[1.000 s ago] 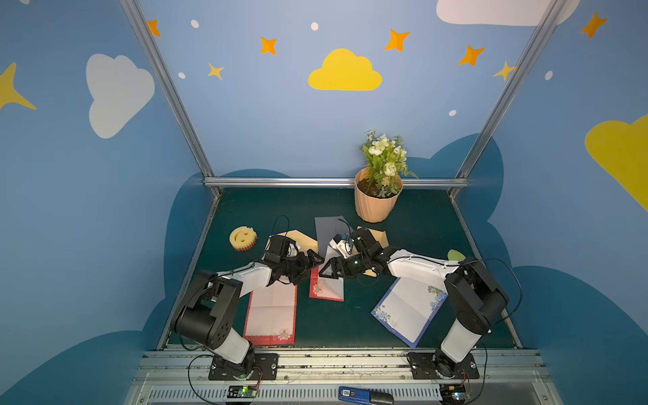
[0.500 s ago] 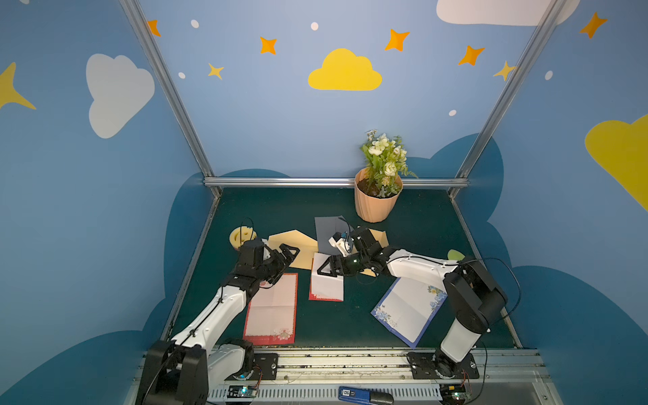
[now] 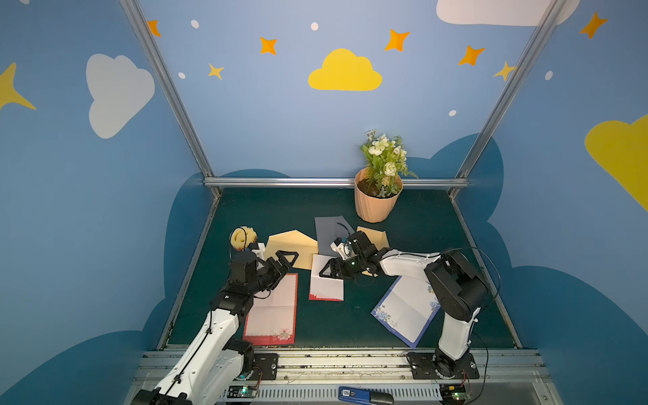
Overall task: Fold the letter paper in half and place it into the envelope
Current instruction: Fold the letter paper at the center of the board, then adjust the letter paper at the center of the board.
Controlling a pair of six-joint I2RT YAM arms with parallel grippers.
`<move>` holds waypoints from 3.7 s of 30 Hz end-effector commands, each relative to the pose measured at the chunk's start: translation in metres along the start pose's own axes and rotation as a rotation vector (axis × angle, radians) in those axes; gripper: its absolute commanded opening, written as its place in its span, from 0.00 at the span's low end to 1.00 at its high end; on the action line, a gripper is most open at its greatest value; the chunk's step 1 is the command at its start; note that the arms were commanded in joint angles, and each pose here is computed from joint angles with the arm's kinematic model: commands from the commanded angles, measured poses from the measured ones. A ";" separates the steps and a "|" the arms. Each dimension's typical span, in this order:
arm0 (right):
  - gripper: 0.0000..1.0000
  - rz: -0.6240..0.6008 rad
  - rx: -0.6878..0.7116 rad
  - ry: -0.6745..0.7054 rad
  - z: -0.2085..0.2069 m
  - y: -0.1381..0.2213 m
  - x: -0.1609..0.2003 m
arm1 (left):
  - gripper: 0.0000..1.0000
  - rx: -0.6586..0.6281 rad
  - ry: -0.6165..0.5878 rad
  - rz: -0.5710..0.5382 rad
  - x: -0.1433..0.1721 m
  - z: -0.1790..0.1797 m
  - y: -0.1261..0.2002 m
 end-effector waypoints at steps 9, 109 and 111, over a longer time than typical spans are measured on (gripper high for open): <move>0.69 -0.129 0.074 -0.009 -0.006 0.044 -0.013 | 1.00 0.089 -0.103 0.079 0.019 -0.029 -0.020; 0.00 -0.290 0.011 -0.043 -0.020 0.091 -0.048 | 0.99 -0.124 -0.154 0.203 0.058 -0.015 -0.056; 0.00 -0.341 0.047 -0.059 -0.024 0.099 -0.042 | 0.99 -0.111 -0.166 0.193 0.056 -0.019 -0.055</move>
Point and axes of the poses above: each gripper's point midway between its finger pads, its own y axis back along the fingers, its own z axis along the line the jaws close on, x = y × z, the point moved 7 cm from there along y, back along the fingers, and after that the axes turned 5 degrees about -y, right-handed, at the moved point
